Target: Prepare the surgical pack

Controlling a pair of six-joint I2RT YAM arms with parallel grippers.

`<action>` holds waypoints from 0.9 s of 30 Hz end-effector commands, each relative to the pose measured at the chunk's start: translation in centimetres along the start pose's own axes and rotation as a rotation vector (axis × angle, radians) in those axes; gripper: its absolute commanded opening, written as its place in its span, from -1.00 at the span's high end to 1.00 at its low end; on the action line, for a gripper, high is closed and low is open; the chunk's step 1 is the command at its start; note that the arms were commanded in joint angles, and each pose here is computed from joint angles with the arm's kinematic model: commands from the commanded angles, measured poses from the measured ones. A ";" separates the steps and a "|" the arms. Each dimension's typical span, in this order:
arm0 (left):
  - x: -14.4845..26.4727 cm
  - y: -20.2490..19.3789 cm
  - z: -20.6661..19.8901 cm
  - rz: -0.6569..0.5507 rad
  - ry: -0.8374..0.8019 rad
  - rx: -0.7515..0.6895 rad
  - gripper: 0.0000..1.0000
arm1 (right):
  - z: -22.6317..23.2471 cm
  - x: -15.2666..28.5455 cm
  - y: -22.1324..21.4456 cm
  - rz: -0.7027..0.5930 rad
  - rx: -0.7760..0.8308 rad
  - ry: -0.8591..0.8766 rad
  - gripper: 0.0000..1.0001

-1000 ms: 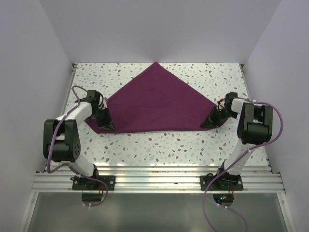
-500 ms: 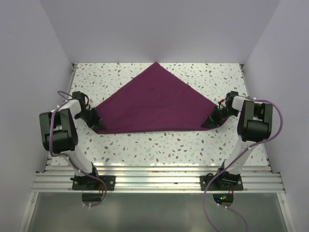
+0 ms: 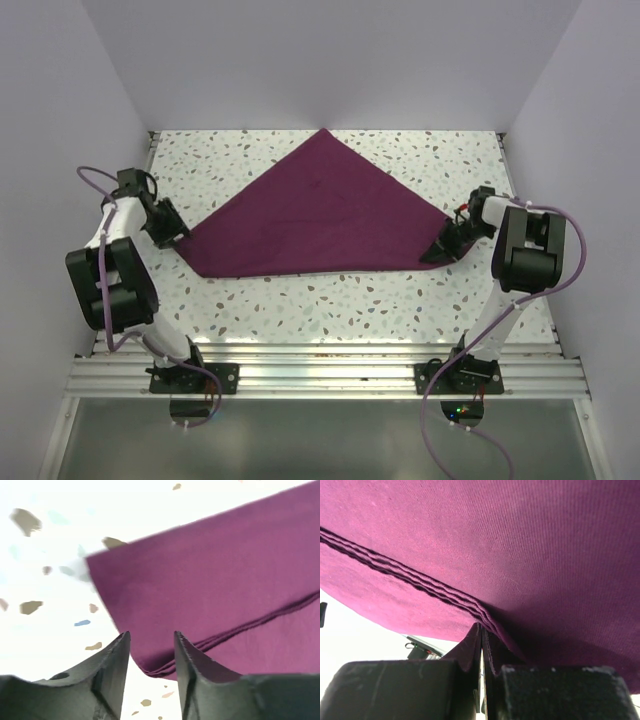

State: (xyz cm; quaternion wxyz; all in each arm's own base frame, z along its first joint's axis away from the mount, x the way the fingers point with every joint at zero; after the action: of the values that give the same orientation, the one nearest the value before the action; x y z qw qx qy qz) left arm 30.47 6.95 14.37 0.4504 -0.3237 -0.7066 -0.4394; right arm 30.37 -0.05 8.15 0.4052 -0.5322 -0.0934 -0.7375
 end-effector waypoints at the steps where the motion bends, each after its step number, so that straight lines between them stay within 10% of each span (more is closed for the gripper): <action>1: 1.3 1.7 0.6 -0.093 0.057 0.018 0.05 | 0.9 1.6 0.7 -0.115 0.045 -0.008 0.98; 10: -2.0 2.3 2.4 -0.033 0.071 0.024 -0.11 | 2.3 2.1 0.2 -0.114 0.113 0.012 0.92; 27: -6.1 2.0 6.0 0.062 0.134 0.088 0.21 | 1.8 0.9 0.4 -0.093 0.114 0.015 0.91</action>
State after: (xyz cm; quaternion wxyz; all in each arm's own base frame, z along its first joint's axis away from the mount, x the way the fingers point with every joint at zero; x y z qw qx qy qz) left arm 31.90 11.45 9.34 0.5216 -0.3044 -0.6899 -0.3993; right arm 31.69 0.32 9.32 0.3964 -0.5111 -0.1430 -0.7491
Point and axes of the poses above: each gripper's point midway between its finger pads, its own x axis back along the fingers, its own z axis along the line the jaws close on, y = z × x, the point moved 8 cm from there along x, back along the fingers, and after that the axes turned 12 degrees about -x, right-handed, at the moved point
